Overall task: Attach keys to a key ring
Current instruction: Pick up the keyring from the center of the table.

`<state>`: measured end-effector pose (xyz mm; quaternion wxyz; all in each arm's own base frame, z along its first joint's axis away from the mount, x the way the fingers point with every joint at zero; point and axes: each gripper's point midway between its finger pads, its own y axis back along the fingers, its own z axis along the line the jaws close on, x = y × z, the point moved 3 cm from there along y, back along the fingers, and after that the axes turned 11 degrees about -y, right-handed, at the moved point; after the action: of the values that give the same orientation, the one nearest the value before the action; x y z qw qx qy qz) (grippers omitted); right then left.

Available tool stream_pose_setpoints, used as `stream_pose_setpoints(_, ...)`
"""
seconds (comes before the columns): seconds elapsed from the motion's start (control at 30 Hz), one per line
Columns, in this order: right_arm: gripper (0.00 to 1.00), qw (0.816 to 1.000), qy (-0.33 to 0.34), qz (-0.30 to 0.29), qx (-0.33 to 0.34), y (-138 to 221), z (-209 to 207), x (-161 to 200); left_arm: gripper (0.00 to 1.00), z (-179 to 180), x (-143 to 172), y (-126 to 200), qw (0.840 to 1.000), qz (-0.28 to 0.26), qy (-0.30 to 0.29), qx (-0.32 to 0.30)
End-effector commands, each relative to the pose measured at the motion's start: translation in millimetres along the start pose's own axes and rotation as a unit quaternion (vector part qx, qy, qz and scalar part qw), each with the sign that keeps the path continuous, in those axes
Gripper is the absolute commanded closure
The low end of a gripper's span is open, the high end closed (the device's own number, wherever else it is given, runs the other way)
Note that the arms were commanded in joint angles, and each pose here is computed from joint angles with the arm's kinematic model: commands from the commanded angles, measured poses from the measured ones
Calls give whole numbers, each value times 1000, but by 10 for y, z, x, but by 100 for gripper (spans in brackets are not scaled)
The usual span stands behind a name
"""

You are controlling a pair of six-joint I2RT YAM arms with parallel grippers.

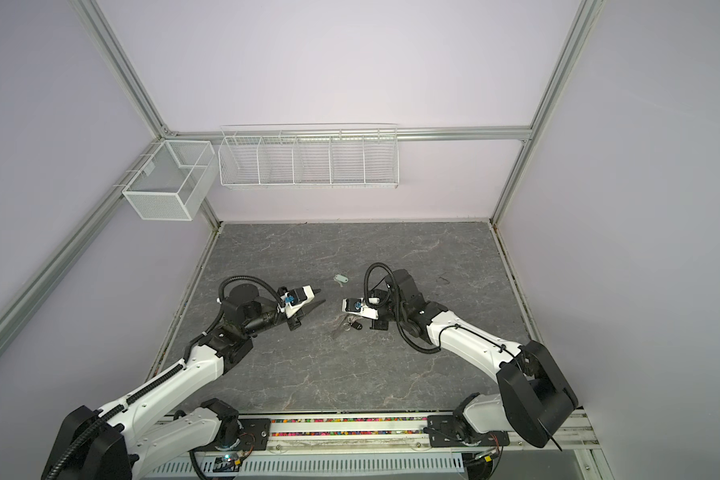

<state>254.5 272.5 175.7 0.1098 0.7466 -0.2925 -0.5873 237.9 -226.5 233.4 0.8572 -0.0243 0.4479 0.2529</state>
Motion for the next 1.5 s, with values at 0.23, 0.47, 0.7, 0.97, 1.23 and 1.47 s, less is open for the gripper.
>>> stream_pose_setpoints(0.23,93,995,79,-58,27,179,18,-283,73,-227,-28,-72,994,-5,-107,21)
stream_pose_setpoints(0.47,93,996,74,-56,13,215,39,-355,76,-253,-132,-224,992,-8,-113,45)
stream_pose_setpoints(0.7,93,996,65,-59,10,234,32,-397,76,-254,-185,-295,992,-17,-108,63)
stream_pose_setpoints(0.97,93,997,55,-57,5,217,19,-416,77,-316,-228,-390,990,-22,-102,94)
stream_pose_setpoints(1.23,93,997,52,-55,1,220,21,-426,77,-299,-185,-500,991,-7,-93,93)
stream_pose_setpoints(1.47,93,997,50,-53,-4,210,28,-432,80,-262,-190,-563,993,-4,-87,86)
